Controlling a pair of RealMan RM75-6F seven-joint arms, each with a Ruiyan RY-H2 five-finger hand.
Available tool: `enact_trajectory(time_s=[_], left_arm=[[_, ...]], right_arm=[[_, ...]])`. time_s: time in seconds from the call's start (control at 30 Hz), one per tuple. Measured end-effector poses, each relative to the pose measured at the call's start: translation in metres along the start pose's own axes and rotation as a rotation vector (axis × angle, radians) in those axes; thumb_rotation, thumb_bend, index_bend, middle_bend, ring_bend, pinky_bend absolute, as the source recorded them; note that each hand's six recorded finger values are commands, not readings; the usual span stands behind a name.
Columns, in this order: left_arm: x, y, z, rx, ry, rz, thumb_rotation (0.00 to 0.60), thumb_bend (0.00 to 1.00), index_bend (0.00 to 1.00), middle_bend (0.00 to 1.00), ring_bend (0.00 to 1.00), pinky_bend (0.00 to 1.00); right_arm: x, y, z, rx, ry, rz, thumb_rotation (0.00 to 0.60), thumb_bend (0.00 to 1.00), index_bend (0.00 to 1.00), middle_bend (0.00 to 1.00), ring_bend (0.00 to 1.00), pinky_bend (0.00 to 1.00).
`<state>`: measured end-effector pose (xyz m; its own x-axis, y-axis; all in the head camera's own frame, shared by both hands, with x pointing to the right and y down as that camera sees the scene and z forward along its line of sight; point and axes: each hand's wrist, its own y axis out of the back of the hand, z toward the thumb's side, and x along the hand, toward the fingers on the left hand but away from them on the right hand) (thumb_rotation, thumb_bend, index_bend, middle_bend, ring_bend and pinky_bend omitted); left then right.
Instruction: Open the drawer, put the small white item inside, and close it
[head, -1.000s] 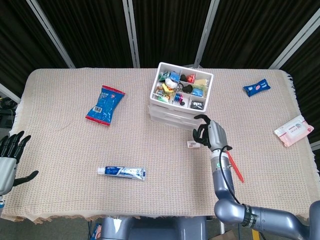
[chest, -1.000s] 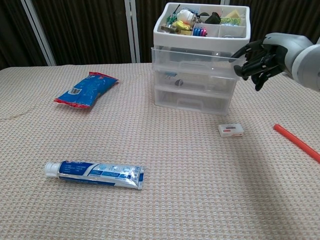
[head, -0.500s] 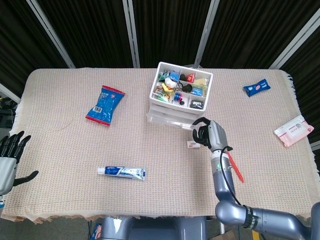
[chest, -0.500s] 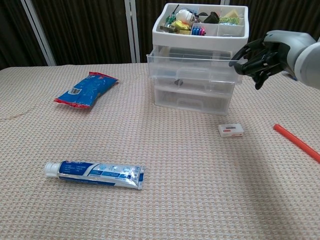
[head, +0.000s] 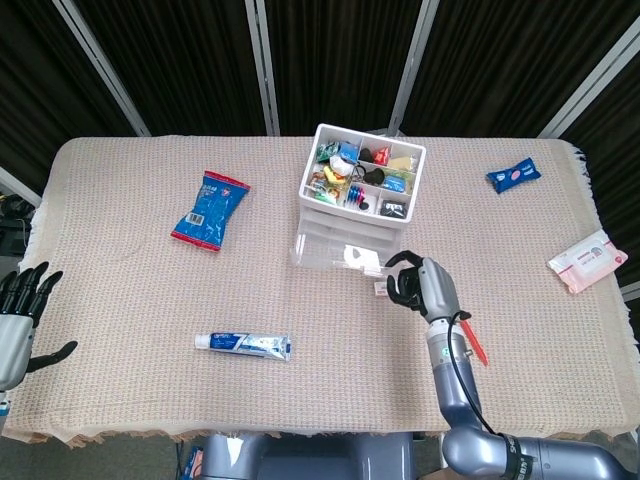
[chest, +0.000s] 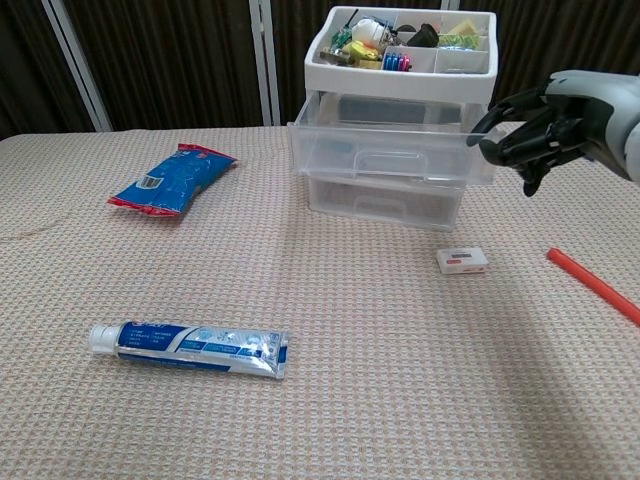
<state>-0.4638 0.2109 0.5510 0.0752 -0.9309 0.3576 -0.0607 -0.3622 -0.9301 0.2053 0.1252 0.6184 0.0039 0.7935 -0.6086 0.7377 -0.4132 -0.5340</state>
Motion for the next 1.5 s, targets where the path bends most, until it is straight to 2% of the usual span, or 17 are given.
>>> enact_trajectory(time_s=[0.2,0.37,0.57,0.8,0.9,1.07,1.2,1.5], left_arm=[[0.000,-0.001,0.000,0.004,0.000,0.001,0.600,0.13,0.09,0.00,0.00,0.00],[0.000,-0.001,0.000,0.006,0.001,0.001,0.600,0.13,0.09,0.00,0.00,0.00],[0.000,-0.001,0.000,0.008,0.001,0.000,0.600,0.13,0.09,0.00,0.00,0.00],[0.000,-0.001,0.000,0.008,0.001,0.000,0.600,0.13,0.09,0.00,0.00,0.00],[0.000,-0.001,0.000,0.008,0.000,0.001,0.600,0.13,0.09,0.00,0.00,0.00],[0.000,-0.001,0.001,0.007,-0.001,0.004,0.600,0.13,0.09,0.00,0.00,0.00],[0.000,0.000,0.001,0.009,-0.001,0.007,0.600,0.13,0.09,0.00,0.00,0.00],[0.000,-0.001,0.000,0.012,-0.001,0.008,0.600,0.13,0.09,0.00,0.00,0.00]], right_arm=[[0.012,0.002,0.002,-0.015,0.026,0.009,0.600,0.42,0.43,0.71,0.71,0.61],[0.019,0.002,0.001,-0.028,0.035,0.030,0.600,0.31,0.19,0.70,0.70,0.61],[0.024,0.004,-0.006,-0.027,0.019,0.062,0.600,0.28,0.09,0.70,0.70,0.61],[0.028,0.011,-0.016,-0.053,0.002,0.040,0.600,0.26,0.08,0.70,0.70,0.61],[0.030,0.020,-0.023,-0.070,-0.011,0.010,0.600,0.22,0.09,0.70,0.70,0.61],[0.029,0.032,-0.038,-0.053,-0.038,-0.053,0.600,0.17,0.16,0.72,0.73,0.61],[0.027,0.036,-0.055,-0.050,-0.091,-0.090,0.600,0.14,0.20,0.75,0.76,0.61],[0.029,0.020,-0.082,0.007,-0.167,-0.044,0.600,0.05,0.19,0.76,0.77,0.61]])
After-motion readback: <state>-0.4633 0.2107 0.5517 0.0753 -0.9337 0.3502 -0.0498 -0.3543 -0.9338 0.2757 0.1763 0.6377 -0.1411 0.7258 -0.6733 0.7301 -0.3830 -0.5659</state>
